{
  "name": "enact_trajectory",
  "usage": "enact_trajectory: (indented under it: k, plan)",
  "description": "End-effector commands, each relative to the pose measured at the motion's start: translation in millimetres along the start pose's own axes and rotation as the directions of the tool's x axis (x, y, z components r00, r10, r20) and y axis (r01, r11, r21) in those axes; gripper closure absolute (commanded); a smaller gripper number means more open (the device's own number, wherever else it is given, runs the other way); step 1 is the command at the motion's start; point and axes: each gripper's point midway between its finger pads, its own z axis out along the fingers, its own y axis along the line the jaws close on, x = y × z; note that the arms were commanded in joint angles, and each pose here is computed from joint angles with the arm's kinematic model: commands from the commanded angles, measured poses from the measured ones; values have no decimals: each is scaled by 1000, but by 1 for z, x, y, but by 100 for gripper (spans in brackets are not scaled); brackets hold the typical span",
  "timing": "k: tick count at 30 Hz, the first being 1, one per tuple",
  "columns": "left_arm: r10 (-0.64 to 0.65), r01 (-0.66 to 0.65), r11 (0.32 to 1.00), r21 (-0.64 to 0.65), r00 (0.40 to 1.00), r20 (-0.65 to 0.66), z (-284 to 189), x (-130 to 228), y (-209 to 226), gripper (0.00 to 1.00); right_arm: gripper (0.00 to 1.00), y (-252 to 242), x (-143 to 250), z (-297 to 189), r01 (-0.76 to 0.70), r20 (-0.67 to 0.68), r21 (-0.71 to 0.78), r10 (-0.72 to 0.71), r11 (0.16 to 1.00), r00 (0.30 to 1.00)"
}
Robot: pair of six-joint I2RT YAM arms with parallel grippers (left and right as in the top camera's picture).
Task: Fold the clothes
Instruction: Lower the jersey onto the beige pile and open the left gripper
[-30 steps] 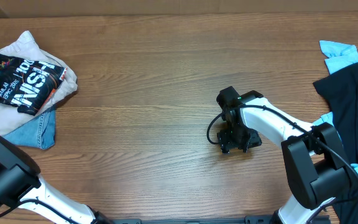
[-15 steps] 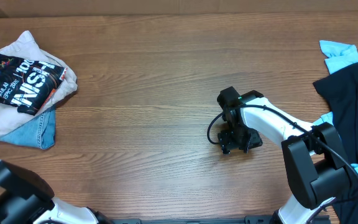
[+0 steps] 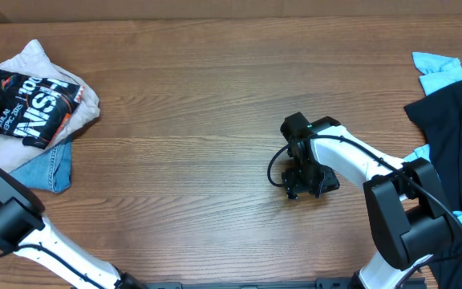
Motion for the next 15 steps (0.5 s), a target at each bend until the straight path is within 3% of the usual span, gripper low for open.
enact_trajectory:
  k: [1, 4, 9, 11, 13, 15]
  plan:
    - [-99, 94, 992, -79, 994, -56, 30, 32, 53, 96, 24, -2, 5, 4, -6, -27, 3, 6, 1000, 1000]
    - [-126, 117, 989, -91, 988, -94, 39, 49, 66, 95, 23, -2, 6, 4, -6, -31, 4, 6, 1000, 1000]
    - [-136, 134, 991, -23, 987, -88, 32, 42, 61, 66, 23, -2, 6, 4, -6, -29, 4, 6, 1000, 1000]
    - [-128, 132, 990, 50, 990, -63, 22, 26, 48, 49, 24, -2, 6, 4, -6, -30, 3, 6, 1000, 1000]
    - [-116, 119, 985, 125, 993, -28, 7, 5, 33, 44, 24, -2, 6, 4, -6, -30, 3, 6, 1000, 1000]
    - [-114, 108, 978, 180, 993, 25, -17, -21, 18, 32, 23, -2, 5, 4, -6, -27, 3, 6, 1000, 1000]
